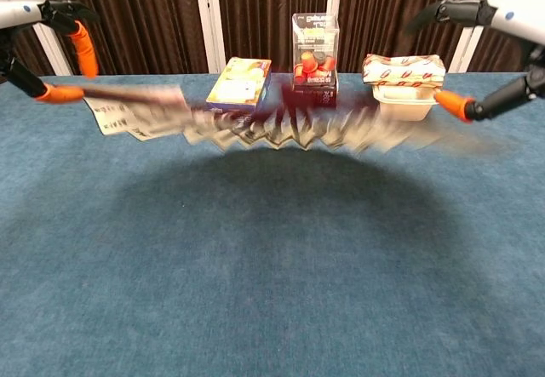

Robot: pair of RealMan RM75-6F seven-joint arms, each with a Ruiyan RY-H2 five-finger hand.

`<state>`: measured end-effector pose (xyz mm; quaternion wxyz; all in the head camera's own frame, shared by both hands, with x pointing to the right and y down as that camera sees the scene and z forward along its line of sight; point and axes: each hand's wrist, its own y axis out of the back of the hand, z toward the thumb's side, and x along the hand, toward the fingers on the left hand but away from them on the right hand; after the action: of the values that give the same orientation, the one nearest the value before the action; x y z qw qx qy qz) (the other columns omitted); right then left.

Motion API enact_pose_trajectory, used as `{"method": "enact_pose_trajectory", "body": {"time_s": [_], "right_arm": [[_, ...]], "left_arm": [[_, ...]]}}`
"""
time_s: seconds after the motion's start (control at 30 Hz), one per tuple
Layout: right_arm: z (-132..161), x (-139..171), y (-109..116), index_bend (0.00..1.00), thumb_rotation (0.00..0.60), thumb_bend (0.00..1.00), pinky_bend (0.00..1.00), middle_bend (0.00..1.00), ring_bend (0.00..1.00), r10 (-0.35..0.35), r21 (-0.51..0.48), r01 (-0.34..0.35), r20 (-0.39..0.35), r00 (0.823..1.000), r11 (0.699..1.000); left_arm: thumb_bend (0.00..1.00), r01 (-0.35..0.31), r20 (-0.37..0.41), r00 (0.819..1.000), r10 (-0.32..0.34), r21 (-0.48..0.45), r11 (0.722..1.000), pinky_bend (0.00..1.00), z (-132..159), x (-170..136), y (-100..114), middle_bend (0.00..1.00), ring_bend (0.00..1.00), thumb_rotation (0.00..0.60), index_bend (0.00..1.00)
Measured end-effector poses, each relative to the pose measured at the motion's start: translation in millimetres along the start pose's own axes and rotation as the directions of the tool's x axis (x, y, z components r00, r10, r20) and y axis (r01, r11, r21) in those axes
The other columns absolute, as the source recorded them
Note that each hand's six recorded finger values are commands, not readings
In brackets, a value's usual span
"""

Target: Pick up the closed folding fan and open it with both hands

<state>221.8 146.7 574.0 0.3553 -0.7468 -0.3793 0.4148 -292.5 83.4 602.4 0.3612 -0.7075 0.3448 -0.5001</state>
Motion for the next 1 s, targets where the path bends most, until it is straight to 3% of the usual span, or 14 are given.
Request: {"method": "enact_pose_trajectory", "body": {"time_s": [0.07, 0.23, 0.67, 0.83, 1.0], "right_arm": [[1.2, 2.1, -1.4, 0.00, 0.600, 0.33, 0.00, 0.00, 0.00, 0.013, 0.017, -0.012, -0.006, 1.000, 1.000], [4.7, 4.2, -3.5, 0.00, 0.600, 0.24, 0.00, 0.00, 0.00, 0.045, 0.045, -0.045, -0.009, 0.999, 0.998], [8.2, 7.8, -0.9, 0.00, 0.600, 0.24, 0.00, 0.00, 0.00, 0.076, 0.067, -0.075, -0.012, 0.997, 0.995], [-8.6, 12.3, 1.9, 0.00, 0.600, 0.24, 0.00, 0.00, 0.00, 0.063, 0.092, -0.066, 0.028, 0.998, 0.994], [-35.9, 23.9, 5.4, 0.00, 0.600, 0.24, 0.00, 0.00, 0.00, 0.045, 0.041, -0.051, 0.124, 0.991, 0.998]], "left_arm": [[0.18, 0.010, 0.004, 1.000, -0.010, -0.003, 1.000, 0.00, -0.2, -0.7, -0.1, 0.00, 0.00, 0.600, 0.12], [0.14, 0.017, 0.014, 1.000, -0.017, -0.015, 1.000, 0.00, 1.4, -2.1, 1.7, 0.00, 0.00, 0.600, 0.07], [0.13, 0.021, 0.016, 1.000, -0.020, -0.035, 0.999, 0.00, -2.5, -10.9, 8.2, 0.00, 0.00, 0.600, 0.06], [0.05, -0.008, -0.001, 1.000, 0.008, -0.033, 0.999, 0.00, -12.5, -23.5, 15.4, 0.00, 0.00, 0.600, 0.03], [0.04, -0.019, -0.046, 0.999, 0.017, -0.044, 0.999, 0.00, -31.1, -46.6, 16.9, 0.00, 0.00, 0.600, 0.02]]}}
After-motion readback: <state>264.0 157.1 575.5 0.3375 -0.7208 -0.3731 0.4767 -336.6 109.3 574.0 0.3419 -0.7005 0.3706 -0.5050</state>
